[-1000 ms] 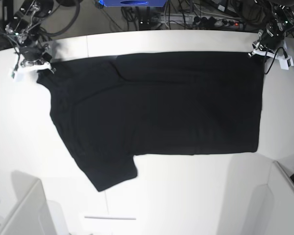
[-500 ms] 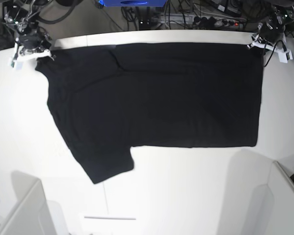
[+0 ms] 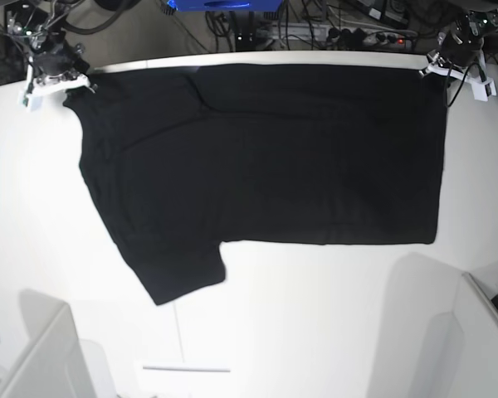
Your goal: Fold the T-shirt properly
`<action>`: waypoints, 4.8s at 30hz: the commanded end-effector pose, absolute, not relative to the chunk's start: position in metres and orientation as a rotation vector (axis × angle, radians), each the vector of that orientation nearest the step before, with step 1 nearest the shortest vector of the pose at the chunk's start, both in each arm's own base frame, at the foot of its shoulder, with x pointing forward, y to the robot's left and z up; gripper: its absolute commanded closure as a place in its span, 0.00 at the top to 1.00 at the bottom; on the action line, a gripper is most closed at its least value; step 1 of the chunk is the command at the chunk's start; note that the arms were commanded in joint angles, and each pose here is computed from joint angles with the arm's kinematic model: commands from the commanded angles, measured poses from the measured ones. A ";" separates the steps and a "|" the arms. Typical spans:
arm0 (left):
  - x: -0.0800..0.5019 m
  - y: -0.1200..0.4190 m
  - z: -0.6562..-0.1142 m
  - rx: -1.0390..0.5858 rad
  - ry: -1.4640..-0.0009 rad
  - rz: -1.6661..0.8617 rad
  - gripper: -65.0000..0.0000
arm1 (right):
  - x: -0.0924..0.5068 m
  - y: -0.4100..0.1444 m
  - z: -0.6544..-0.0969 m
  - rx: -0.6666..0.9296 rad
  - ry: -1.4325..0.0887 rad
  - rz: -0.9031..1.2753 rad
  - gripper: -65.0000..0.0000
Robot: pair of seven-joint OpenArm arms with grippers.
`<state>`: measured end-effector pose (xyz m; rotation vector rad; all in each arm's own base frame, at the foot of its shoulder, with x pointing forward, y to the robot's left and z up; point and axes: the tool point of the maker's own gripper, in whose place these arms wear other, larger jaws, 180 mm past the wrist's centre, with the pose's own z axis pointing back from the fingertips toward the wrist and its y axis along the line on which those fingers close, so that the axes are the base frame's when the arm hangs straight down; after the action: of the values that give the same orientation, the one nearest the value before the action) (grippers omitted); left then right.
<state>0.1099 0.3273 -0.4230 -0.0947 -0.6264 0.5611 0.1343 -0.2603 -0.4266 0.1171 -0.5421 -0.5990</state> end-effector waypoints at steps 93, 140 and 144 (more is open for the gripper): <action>0.166 0.408 -0.281 0.180 -1.015 0.469 0.36 | 0.478 -0.186 -0.434 0.144 -0.702 -0.062 0.00; 0.426 0.361 -0.398 -0.011 -0.709 0.213 0.81 | 0.477 -0.189 -0.435 0.140 -0.700 -0.065 0.00; 0.428 0.347 -0.403 -0.034 -0.705 0.207 0.81 | 0.478 -0.189 -0.434 0.141 -0.701 -0.064 0.00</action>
<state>0.4185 0.3471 -0.4153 -0.0281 -0.6817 0.2142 0.4736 -0.1830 -0.4404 0.1563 -0.7104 -0.0663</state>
